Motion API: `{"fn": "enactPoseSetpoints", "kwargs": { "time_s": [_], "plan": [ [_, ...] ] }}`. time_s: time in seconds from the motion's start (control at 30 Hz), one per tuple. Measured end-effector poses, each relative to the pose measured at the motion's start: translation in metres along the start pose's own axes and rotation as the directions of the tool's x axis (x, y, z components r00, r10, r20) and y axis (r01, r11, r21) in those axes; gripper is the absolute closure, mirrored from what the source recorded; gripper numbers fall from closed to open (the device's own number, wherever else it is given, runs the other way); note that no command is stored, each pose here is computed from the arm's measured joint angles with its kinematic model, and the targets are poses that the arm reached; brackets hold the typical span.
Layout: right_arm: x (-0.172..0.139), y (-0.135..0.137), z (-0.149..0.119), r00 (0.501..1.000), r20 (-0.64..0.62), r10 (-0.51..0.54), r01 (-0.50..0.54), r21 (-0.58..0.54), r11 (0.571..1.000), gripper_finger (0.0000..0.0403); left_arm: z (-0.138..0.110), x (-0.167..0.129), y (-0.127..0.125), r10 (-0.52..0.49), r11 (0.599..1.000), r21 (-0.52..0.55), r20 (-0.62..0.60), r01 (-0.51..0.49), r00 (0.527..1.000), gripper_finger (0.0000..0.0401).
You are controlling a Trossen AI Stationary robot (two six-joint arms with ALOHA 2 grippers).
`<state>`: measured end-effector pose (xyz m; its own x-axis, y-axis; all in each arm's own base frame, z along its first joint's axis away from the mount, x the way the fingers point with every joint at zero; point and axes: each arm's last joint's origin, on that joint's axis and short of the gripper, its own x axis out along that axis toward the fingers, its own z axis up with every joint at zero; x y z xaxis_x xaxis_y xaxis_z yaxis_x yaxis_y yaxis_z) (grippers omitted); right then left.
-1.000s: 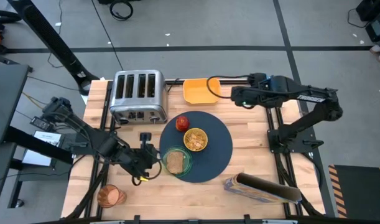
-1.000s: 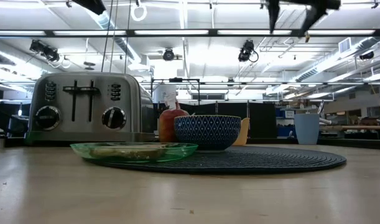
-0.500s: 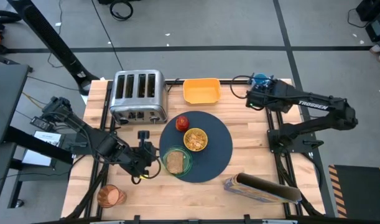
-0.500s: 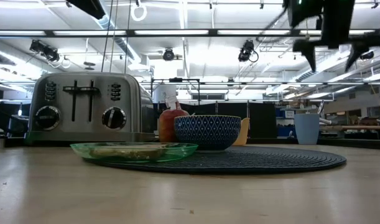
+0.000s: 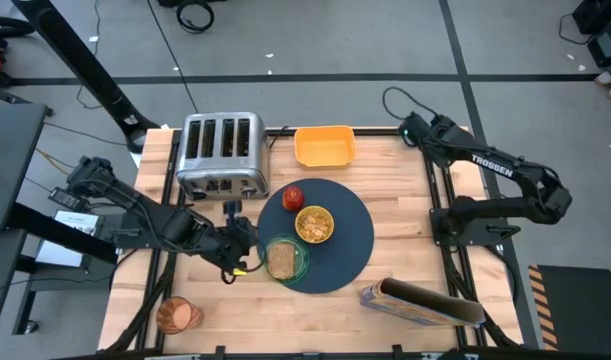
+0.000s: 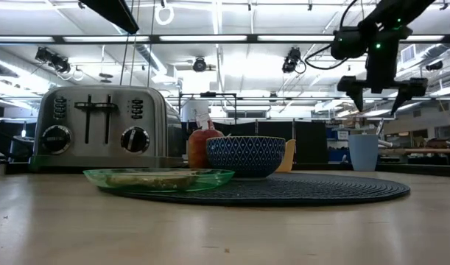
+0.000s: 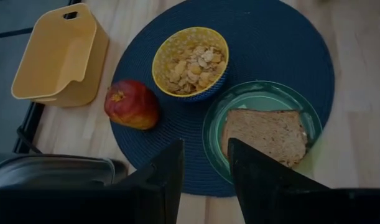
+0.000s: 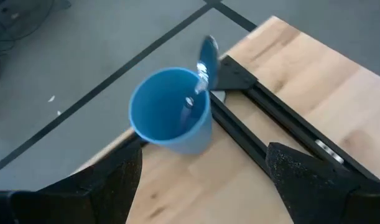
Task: Arrange a breakfast setting
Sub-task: Move the blue cereal box to the right of the yellow bin
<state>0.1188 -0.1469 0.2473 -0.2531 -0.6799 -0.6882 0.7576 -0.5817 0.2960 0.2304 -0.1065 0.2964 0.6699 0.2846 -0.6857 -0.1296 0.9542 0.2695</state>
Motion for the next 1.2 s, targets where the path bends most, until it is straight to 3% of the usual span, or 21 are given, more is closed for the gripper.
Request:
{"fn": "enactPoseSetpoints", "kwargs": {
  "time_s": [0.47, 0.67, 0.87, 1.03, 1.2],
  "plan": [
    [0.039, 0.008, 0.010, 0.990, 0.062, -0.130, 0.121, 0.135, 0.983, 0.0157, 0.007, 0.011, 0.017, 0.047, 0.996, -0.070, 0.001, -0.047, 0.999, 0.0268],
    [0.050, 0.008, 0.007, 0.978, 0.087, -0.188, 0.164, 0.228, 0.960, 0.0174, 0.007, 0.012, 0.019, 0.053, 0.996, -0.077, -0.002, -0.053, 0.999, 0.0268],
    [0.040, 0.006, 0.003, 0.978, 0.101, -0.180, 0.156, 0.209, 0.965, 0.0176, 0.007, 0.012, 0.019, 0.052, 0.995, -0.079, -0.001, -0.052, 0.999, 0.0268],
    [0.022, 0.000, 0.004, 0.981, 0.131, -0.142, 0.127, 0.121, 0.985, 0.0176, 0.007, 0.011, 0.018, 0.049, 0.992, -0.114, 0.001, -0.048, 0.999, 0.0268],
    [-0.006, -0.004, 0.001, 0.994, 0.110, -0.025, 0.043, -0.166, 0.985, 0.0180, 0.009, 0.011, 0.016, 0.042, 0.991, -0.124, 0.018, -0.039, 0.999, 0.0268]
  ]
}}
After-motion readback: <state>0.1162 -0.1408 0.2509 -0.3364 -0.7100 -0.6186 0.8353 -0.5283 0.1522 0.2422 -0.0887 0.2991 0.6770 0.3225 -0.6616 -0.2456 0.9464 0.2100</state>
